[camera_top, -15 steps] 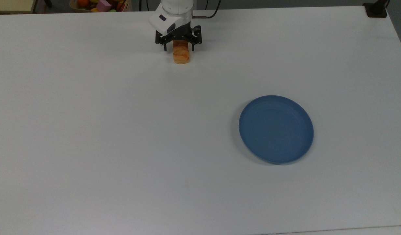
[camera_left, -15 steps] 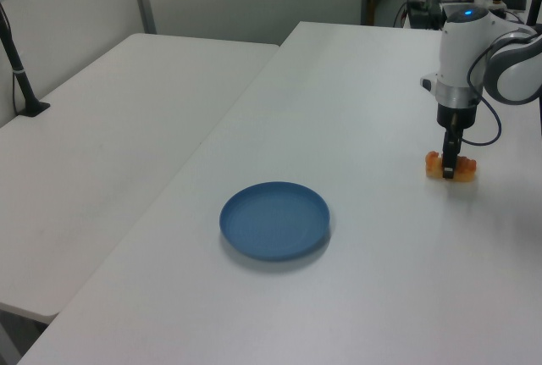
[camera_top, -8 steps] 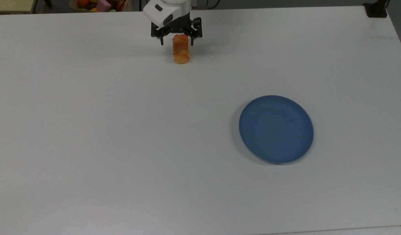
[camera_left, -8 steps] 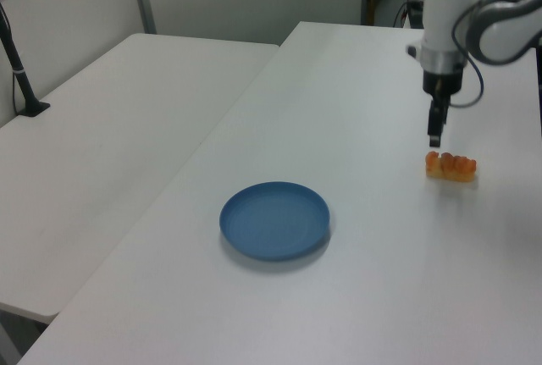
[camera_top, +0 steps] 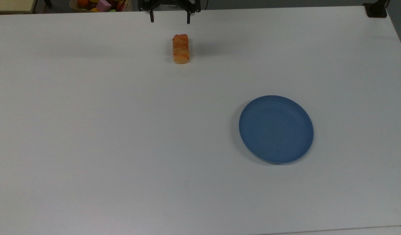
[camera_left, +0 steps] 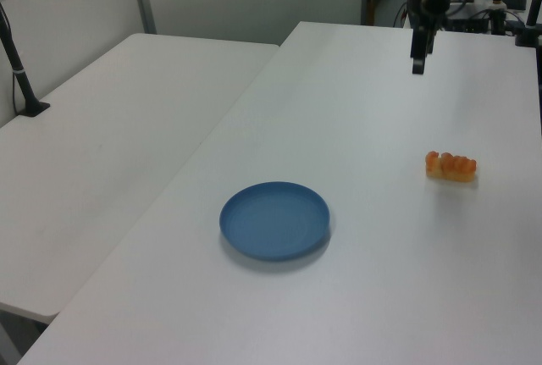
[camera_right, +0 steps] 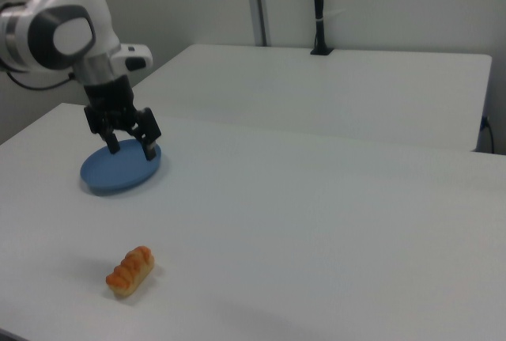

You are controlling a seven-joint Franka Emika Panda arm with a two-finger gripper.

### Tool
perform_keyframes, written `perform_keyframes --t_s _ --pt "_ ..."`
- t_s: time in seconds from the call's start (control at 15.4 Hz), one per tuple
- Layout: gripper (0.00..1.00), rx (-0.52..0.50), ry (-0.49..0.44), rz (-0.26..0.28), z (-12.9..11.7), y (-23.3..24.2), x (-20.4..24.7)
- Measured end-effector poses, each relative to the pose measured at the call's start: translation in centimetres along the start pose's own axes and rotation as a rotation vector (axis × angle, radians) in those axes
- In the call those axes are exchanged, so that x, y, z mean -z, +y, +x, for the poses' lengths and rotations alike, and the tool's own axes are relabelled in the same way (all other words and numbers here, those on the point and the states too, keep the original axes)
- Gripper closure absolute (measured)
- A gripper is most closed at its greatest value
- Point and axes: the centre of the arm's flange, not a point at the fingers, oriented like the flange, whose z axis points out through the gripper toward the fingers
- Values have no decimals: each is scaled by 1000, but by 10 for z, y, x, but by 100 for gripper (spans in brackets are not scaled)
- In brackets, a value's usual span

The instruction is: Put the bread on the table

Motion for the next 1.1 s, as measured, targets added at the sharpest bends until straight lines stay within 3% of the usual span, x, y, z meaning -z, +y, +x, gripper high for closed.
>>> perform_keyframes --t_s 0.39,0.58,0.84,1.1 --pt "0 -6 12 1 2 3 50" --pt "0 -49 5 3 0 27 67" --pt "0 -109 1 8 -1 62 76" --pt "0 -108 -5 8 1 62 72"
